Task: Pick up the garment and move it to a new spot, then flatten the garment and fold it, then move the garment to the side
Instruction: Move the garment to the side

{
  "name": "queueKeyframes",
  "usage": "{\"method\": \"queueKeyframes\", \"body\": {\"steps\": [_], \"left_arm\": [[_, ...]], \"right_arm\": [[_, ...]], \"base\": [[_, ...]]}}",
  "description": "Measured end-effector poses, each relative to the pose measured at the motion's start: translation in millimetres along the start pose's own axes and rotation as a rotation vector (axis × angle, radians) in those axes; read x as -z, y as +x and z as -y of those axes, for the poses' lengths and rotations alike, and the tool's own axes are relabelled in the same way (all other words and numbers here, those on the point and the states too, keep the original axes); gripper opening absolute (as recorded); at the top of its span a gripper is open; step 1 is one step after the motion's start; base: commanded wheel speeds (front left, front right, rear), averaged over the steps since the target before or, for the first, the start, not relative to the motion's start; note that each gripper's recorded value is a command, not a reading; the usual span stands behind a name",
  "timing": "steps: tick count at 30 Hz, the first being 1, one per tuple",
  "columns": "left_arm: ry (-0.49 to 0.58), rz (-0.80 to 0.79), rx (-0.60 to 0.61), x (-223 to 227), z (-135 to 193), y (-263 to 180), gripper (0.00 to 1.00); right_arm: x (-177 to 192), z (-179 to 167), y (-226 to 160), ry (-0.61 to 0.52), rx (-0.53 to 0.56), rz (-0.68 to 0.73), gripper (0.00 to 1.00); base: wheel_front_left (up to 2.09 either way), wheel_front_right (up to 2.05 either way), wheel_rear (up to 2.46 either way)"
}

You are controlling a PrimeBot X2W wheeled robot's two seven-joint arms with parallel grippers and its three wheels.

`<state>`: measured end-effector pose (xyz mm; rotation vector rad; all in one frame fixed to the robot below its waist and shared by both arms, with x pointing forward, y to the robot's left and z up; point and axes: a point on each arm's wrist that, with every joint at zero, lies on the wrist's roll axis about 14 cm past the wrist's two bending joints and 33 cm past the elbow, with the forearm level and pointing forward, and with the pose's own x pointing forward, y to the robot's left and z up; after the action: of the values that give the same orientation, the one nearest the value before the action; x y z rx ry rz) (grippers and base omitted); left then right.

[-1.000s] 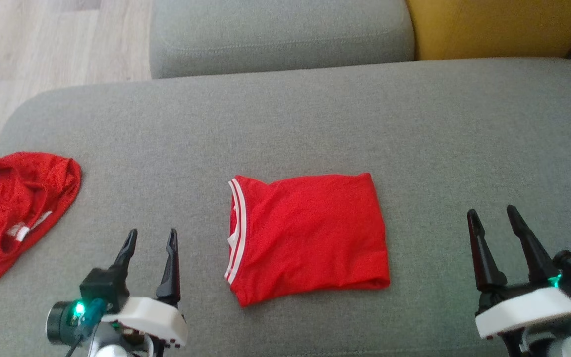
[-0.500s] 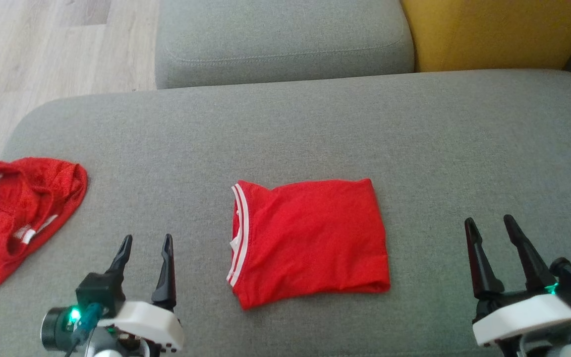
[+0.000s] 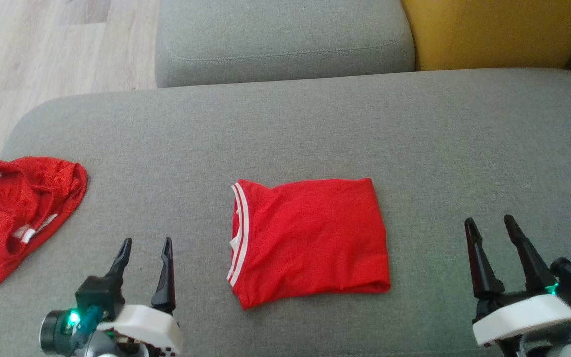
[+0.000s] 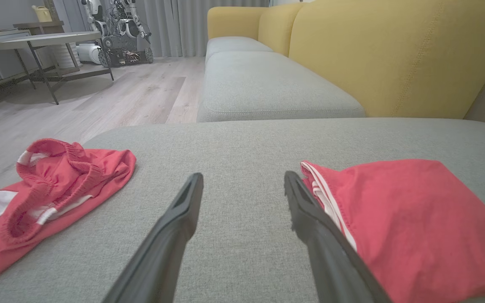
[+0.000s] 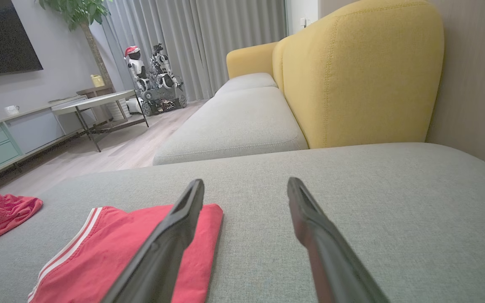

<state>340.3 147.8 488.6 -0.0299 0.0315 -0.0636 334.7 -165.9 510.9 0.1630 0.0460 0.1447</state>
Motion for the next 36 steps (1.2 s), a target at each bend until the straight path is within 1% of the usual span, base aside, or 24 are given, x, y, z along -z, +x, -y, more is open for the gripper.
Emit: {"method": "queueKeyframes", "body": {"steps": [21, 25, 30, 33, 36], "left_arm": [[-0.008, -0.022, -0.003, 7, -1, 2, 1.00], [-0.008, -0.027, -0.007, 9, -1, 7, 1.00], [-0.011, -0.011, -0.001, 5, 1, 20, 1.00], [-0.014, -0.004, -0.003, 4, 0, 32, 1.00], [-0.021, -0.003, -0.005, 6, 0, 44, 1.00]], "right_arm": [[7, 2, 4, -0.003, 0.002, -0.037, 1.00], [12, 3, 9, -0.032, -0.001, -0.064, 1.00], [27, 3, 16, -0.044, -0.011, -0.120, 1.00], [43, 0, 27, -0.043, -0.032, -0.177, 1.00], [64, -11, 43, -0.040, -0.078, -0.240, 1.00]], "base": [[0.00, 0.00, 0.00], [0.00, 0.00, 0.00], [0.00, 0.00, 0.00], [0.00, 0.00, 0.00], [0.00, 0.00, 0.00]]}}
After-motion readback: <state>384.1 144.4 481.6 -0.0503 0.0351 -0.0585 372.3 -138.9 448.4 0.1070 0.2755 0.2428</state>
